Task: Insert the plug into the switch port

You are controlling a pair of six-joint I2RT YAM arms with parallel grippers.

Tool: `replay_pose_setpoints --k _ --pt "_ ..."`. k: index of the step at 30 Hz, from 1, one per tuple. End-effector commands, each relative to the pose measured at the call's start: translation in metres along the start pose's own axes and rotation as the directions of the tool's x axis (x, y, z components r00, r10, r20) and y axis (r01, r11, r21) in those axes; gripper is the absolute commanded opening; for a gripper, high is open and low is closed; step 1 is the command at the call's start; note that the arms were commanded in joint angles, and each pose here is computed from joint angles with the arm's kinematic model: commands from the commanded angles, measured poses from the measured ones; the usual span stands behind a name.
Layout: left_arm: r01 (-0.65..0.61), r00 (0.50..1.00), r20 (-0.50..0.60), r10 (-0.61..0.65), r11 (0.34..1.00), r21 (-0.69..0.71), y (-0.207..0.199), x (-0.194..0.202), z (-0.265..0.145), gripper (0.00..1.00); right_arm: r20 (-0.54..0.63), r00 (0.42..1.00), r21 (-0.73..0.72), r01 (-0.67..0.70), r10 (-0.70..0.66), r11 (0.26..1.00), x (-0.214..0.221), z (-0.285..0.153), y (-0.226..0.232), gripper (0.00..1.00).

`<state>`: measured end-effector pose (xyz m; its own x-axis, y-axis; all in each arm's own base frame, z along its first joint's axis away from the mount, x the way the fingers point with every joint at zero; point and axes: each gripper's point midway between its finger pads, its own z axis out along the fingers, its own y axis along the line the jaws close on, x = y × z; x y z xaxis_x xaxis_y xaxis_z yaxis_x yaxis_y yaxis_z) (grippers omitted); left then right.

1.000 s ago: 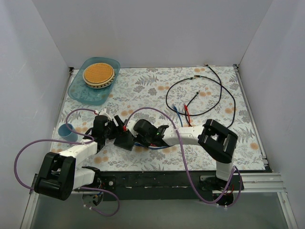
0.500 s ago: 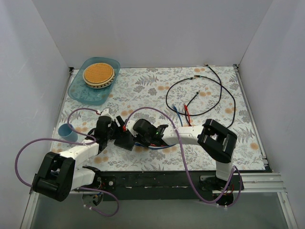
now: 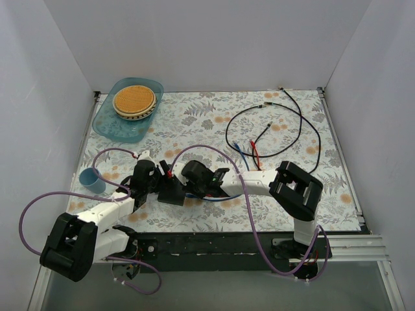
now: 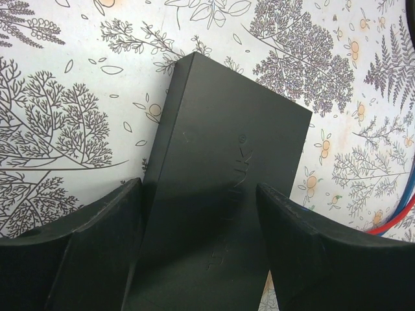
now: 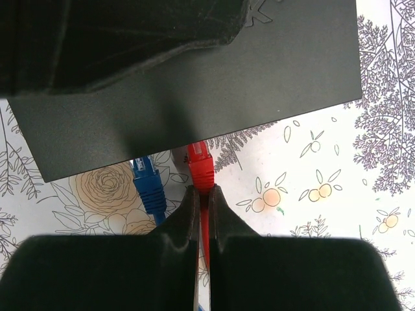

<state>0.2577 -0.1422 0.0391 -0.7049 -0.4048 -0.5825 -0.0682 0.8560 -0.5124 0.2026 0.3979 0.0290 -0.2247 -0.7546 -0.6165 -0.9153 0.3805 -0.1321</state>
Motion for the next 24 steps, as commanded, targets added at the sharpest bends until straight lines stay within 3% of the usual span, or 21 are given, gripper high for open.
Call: replay_pose_setpoints --k 1,13,16,22,23,24 --pt "0.163 0.901 -0.434 0.014 0.916 0.366 -0.086 0.081 -0.052 0.6 0.643 0.765 -0.073 0.02 0.031 0.997 -0.193 -0.046 0.012 0.01" --pt "0.111 0.948 -0.318 -0.022 0.958 0.266 -0.073 0.059 -0.036 0.8 0.551 0.832 -0.155 0.024 0.067 0.988 -0.139 -0.041 0.03 0.01" --pt "0.113 0.963 -0.265 -0.051 0.969 0.222 -0.071 0.046 -0.032 0.87 0.518 0.851 -0.203 0.027 0.084 0.979 -0.124 -0.039 0.04 0.06" --pt "0.101 0.982 -0.171 -0.082 0.99 0.103 -0.056 0.025 -0.034 0.95 0.462 0.883 -0.166 -0.004 0.081 0.986 -0.095 -0.038 0.033 0.19" --pt "0.1 0.985 -0.151 -0.087 0.992 0.082 -0.052 0.021 -0.035 0.95 0.445 0.892 -0.147 -0.014 0.079 0.989 -0.087 -0.037 0.03 0.22" --pt "0.099 0.985 -0.15 -0.088 0.993 0.064 -0.048 0.022 -0.036 0.96 0.445 0.892 -0.139 -0.016 0.077 0.99 -0.084 -0.04 0.029 0.32"
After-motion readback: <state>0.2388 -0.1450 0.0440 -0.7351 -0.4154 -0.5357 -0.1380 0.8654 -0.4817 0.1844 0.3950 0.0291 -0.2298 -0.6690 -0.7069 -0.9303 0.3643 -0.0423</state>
